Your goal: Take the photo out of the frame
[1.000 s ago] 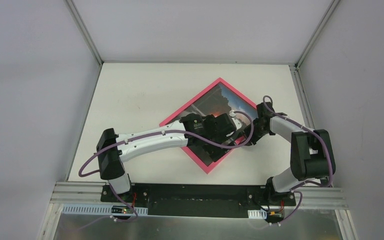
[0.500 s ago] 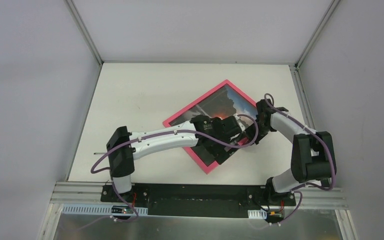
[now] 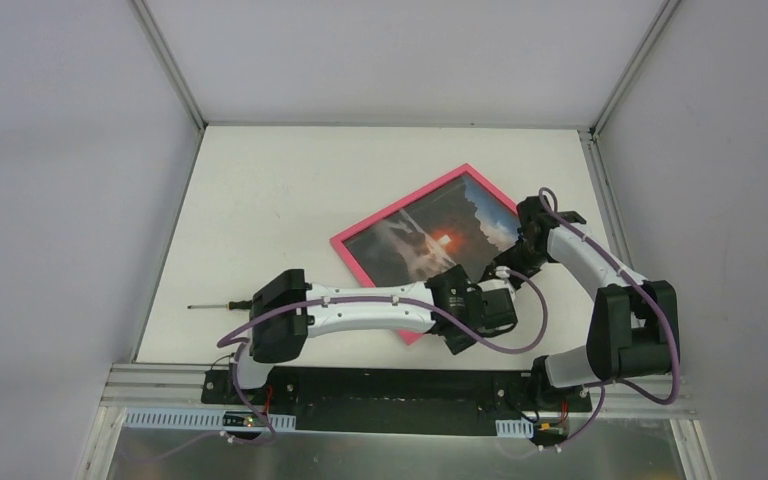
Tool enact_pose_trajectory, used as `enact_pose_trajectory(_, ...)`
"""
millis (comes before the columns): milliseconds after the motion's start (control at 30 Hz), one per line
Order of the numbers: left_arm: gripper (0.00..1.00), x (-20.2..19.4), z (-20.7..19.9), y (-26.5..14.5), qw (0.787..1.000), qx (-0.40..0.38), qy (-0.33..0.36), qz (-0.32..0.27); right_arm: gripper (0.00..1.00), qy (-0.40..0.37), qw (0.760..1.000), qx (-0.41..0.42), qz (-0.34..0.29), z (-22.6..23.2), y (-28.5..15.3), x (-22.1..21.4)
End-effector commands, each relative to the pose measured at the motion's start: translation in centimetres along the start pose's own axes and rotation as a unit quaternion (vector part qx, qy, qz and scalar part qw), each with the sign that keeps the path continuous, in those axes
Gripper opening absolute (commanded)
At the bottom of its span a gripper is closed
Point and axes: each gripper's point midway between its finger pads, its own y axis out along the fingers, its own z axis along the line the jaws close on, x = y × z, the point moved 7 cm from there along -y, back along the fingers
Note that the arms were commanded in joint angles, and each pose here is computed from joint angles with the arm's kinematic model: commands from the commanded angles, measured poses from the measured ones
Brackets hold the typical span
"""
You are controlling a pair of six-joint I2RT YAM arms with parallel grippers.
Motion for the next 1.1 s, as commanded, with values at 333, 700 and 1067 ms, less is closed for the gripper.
enact_pose_trajectory(333, 0.97, -0.9, 0.1, 4.0, 0.976, 0.183, 0.114, 0.0, 0.0, 0.037, 0.997, 0.046, 0.04, 1.2, -1.9, -1.3)
enact_pose_trajectory(700, 0.73, -0.5, -0.7, 4.9, 0.973, 0.195, 0.124, -0.008, 0.0, 0.044, 0.997, 0.042, 0.042, 0.9, -1.4, -1.3)
enact_pose_trajectory(1067, 0.42, -0.3, -0.6, 4.8, 0.969, 0.216, 0.119, -0.015, 0.0, 0.046, 0.997, 0.048, 0.045, 0.9, -0.9, -1.3)
